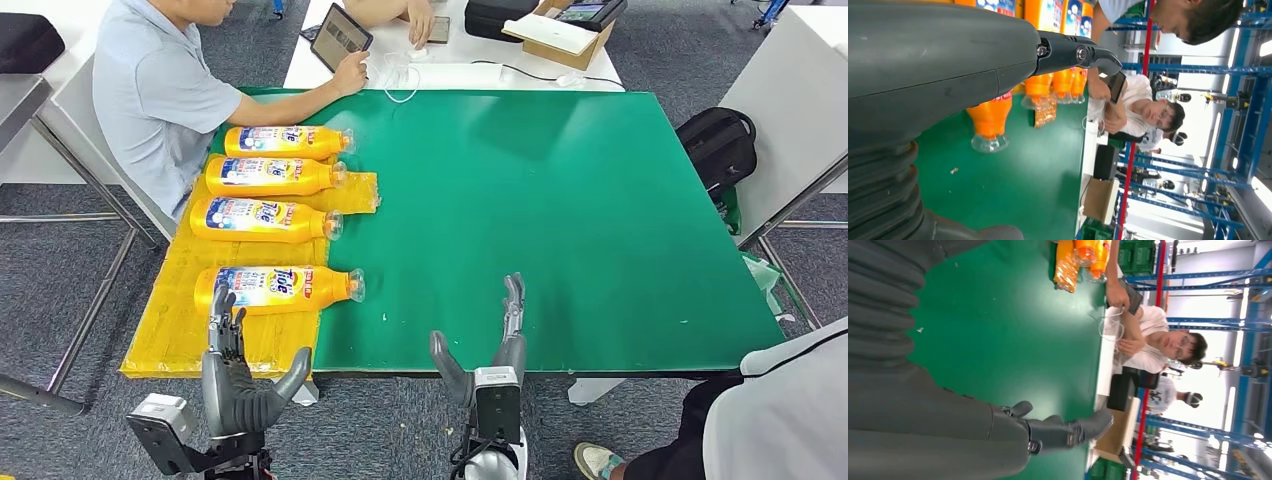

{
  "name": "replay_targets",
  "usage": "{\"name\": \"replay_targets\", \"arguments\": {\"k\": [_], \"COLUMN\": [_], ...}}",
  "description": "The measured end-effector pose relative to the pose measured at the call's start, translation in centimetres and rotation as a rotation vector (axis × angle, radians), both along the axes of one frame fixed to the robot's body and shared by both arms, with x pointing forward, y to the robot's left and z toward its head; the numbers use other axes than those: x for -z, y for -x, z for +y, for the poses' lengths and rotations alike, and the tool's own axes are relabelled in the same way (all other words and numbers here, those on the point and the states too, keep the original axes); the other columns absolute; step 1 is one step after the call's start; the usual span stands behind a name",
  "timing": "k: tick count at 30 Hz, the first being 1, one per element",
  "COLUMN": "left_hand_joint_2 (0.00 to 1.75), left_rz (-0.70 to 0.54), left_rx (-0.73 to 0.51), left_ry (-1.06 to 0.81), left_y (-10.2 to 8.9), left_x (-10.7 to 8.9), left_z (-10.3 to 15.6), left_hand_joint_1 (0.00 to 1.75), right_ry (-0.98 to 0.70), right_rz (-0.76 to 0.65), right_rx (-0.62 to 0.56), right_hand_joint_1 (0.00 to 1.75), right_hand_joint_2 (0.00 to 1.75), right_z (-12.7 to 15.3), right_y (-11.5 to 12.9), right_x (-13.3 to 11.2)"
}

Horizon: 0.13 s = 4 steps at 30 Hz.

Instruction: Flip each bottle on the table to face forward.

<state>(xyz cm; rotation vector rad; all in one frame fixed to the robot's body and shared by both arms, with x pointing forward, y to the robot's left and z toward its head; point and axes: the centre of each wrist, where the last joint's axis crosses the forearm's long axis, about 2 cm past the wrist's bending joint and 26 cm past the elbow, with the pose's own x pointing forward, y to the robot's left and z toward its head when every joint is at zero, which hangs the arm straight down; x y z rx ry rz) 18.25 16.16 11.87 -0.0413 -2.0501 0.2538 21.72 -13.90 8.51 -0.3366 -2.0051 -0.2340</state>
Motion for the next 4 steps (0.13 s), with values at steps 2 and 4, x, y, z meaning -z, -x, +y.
{"name": "replay_targets", "arguments": {"k": [2, 4], "left_hand_joint_2": [1.75, 1.75], "left_rz": [0.0, 0.002], "left_rx": [0.01, 0.019], "left_ry": [0.007, 0.016], "left_y": [0.04, 0.08], "left_x": [0.09, 0.17], "left_z": [-0.15, -0.19], "left_hand_joint_1": [0.0, 0.0], "right_ry": [0.006, 0.009], "right_rz": [0.007, 0.016], "right_rx": [-0.009, -0.018], "right_hand_joint_1": [0.0, 0.0], "right_hand_joint_2": [1.75, 1.16], "right_z": [0.01, 0.05], "right_y": [0.09, 0.16], "right_x": [0.21, 0.42]}}
